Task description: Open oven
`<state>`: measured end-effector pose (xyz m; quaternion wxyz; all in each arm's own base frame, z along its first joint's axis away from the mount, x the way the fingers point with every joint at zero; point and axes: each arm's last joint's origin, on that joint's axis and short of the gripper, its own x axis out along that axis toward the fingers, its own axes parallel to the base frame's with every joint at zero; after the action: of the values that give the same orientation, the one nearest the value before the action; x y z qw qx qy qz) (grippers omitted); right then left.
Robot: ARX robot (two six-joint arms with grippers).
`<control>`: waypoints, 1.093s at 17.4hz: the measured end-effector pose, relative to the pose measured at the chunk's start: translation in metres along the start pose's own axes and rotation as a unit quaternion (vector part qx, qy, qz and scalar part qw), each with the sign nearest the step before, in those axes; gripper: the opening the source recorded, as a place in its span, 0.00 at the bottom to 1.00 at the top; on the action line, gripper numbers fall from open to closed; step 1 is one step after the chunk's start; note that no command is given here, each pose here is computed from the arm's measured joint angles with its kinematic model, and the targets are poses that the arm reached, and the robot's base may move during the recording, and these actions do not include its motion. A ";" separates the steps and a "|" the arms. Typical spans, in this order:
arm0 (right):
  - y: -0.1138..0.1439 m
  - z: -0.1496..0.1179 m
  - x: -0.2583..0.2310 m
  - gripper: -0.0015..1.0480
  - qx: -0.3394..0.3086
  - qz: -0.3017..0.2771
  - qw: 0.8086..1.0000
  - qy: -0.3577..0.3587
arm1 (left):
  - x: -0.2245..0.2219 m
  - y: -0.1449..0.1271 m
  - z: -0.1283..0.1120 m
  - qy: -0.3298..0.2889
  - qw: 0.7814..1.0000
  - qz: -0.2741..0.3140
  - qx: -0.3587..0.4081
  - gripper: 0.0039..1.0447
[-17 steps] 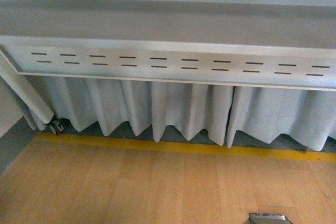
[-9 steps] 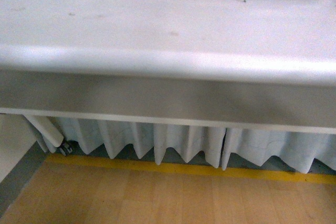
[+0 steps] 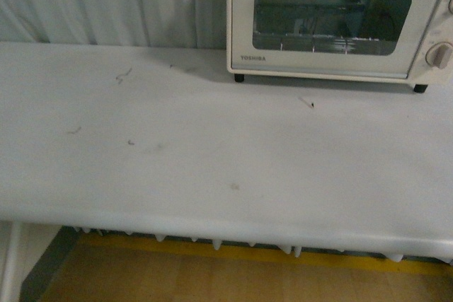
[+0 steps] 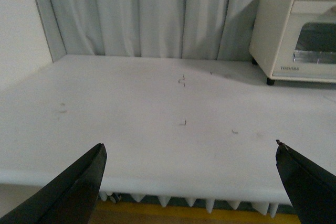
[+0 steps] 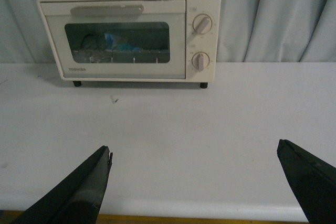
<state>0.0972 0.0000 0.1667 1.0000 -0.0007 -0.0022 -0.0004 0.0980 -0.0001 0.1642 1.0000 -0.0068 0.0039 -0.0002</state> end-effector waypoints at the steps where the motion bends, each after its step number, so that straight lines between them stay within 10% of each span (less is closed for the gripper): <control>1: 0.000 0.000 0.000 0.94 0.001 0.000 1.000 0.001 | 0.000 0.000 0.000 0.000 1.000 0.000 0.001 0.94; 19: 0.000 0.000 0.000 0.94 0.000 0.000 1.000 0.000 | 0.000 0.000 0.000 0.000 1.000 0.000 0.002 0.94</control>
<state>0.0972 0.0000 0.1668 1.0000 -0.0003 -0.0024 -0.0004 0.0980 -0.0001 0.1643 1.0000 -0.0052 0.0035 -0.0004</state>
